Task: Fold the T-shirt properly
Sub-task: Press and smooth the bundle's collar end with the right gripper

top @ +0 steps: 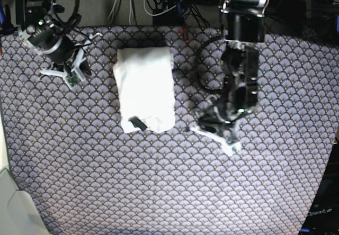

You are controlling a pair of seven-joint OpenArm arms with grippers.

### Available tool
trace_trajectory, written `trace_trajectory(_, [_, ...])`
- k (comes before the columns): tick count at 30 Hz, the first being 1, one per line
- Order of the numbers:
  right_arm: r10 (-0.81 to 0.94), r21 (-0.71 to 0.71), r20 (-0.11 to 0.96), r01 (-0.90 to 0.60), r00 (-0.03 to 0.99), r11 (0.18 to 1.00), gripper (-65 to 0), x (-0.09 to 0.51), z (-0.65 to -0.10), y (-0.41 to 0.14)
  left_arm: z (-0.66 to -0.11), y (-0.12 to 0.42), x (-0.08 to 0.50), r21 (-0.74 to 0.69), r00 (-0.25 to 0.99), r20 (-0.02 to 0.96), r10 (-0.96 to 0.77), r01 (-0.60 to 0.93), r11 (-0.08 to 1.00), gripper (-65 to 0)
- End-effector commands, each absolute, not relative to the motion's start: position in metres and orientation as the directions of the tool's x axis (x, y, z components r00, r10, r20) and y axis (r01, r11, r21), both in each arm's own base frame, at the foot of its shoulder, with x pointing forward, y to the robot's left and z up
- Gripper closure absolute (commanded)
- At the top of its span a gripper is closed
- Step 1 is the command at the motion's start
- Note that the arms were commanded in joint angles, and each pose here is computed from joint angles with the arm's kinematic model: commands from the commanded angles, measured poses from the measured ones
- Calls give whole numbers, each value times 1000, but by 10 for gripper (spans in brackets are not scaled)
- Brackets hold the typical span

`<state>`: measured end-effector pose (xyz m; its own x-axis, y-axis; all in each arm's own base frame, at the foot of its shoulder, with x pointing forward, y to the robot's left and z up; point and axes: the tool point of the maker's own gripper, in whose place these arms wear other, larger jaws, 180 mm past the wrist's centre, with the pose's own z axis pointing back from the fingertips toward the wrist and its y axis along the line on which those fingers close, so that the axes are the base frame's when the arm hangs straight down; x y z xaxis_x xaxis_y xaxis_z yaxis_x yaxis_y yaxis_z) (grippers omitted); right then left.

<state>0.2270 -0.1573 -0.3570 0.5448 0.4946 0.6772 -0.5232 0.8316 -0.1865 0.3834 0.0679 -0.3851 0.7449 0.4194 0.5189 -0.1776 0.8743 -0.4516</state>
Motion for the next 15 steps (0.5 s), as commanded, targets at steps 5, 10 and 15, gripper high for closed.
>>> trace_trajectory(5, [467,-164,714,-523,522,836,0,238,-342,-133,-354,133,368,-444,673,557,486,-253,860,-3])
trace_trajectory(10, [440,-112,739,-551,510,827,0,247,-339,-98,-359,186,329,-359,660,575,484,-328,874,-3])
trace_trajectory(15, [467,-92,753,-628,463,772,0,251,-333,-57,-366,227,293,-285,653,578,489,-400,871,-3])
